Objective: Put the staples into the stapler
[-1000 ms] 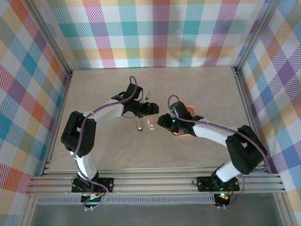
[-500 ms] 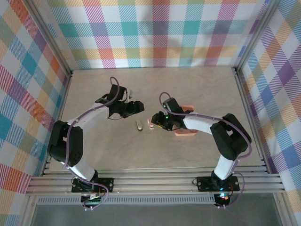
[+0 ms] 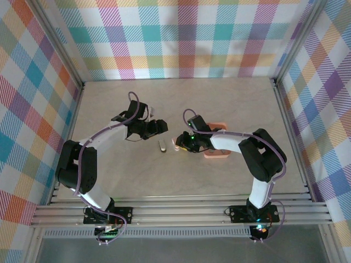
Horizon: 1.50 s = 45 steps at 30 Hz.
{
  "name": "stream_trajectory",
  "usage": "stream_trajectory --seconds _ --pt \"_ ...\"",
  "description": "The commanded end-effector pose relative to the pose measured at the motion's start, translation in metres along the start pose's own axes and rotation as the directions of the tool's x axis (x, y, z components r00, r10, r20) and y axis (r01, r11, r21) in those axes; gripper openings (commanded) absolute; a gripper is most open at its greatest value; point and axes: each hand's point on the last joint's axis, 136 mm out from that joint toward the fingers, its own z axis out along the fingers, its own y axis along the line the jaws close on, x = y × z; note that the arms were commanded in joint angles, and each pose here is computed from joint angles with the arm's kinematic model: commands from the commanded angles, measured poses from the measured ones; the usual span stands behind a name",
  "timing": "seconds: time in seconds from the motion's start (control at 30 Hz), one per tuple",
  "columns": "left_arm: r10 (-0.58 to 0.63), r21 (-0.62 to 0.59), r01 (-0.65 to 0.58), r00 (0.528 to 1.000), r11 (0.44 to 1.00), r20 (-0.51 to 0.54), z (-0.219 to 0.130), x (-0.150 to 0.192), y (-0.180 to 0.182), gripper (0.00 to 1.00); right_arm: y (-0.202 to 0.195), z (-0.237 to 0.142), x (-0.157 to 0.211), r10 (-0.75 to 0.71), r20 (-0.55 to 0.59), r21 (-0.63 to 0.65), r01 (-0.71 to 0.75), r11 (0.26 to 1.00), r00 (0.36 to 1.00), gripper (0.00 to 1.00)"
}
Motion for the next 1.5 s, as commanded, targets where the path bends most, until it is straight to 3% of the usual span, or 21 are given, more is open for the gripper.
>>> stream_trajectory --seconds 0.0,0.13,0.33,0.4,0.47,0.5,0.57,0.67,0.8,0.93,1.1,1.47 --pt "0.001 0.011 -0.001 1.0 1.0 0.023 -0.007 -0.003 -0.002 0.69 0.005 -0.008 0.001 -0.04 0.013 0.017 0.039 0.999 0.999 0.37" --pt "0.028 0.007 -0.029 0.997 1.0 0.073 -0.021 -0.01 -0.008 0.7 0.024 -0.037 -0.014 -0.125 0.11 0.012 0.124 0.992 0.986 0.39" --pt "0.084 -0.077 -0.07 0.977 0.995 0.195 -0.056 -0.027 -0.005 0.77 0.01 -0.1 -0.038 -0.276 0.24 0.185 0.235 0.954 0.931 0.45" --pt "0.124 -0.146 -0.089 0.959 0.985 0.256 -0.072 -0.036 0.001 0.83 -0.009 -0.128 -0.049 -0.342 0.28 0.297 0.257 0.92 0.897 0.57" --pt "0.175 -0.228 -0.102 0.927 0.968 0.332 -0.09 -0.046 0.009 0.89 -0.028 -0.158 -0.064 -0.409 0.335 0.405 0.262 0.876 0.849 0.8" --pt "0.204 -0.28 -0.096 0.901 0.955 0.384 -0.102 -0.055 0.014 0.92 -0.036 -0.177 -0.072 -0.453 0.368 0.455 0.267 0.849 0.812 0.99" --pt "0.254 -0.376 -0.064 0.838 0.924 0.483 -0.125 -0.068 0.027 0.99 -0.051 -0.209 -0.086 -0.515 0.43 0.529 0.256 0.809 0.742 0.99" --pt "0.325 -0.493 0.034 0.712 0.869 0.623 -0.159 -0.083 0.05 1.0 -0.07 -0.252 -0.102 -0.59 0.52 0.6 0.227 0.767 0.618 0.99" --pt "0.438 -0.594 0.099 0.581 0.798 0.686 -0.185 -0.079 0.074 1.0 -0.095 -0.284 -0.113 -0.667 0.582 0.662 0.206 0.721 0.465 0.99" --pt "0.542 -0.675 0.129 0.496 0.727 0.679 -0.188 -0.068 0.103 1.0 -0.124 -0.282 -0.117 -0.67 0.591 0.655 0.218 0.724 0.449 0.99" --pt "0.552 -0.71 0.11 0.55 0.696 0.626 -0.158 -0.055 0.143 1.0 -0.156 -0.262 -0.126 -0.656 0.596 0.631 0.235 0.739 0.463 0.99" --pt "0.522 -0.636 0.035 0.538 0.771 0.662 -0.122 -0.057 0.173 1.0 -0.177 -0.232 -0.138 -0.632 0.632 0.582 0.264 0.769 0.449 0.99"
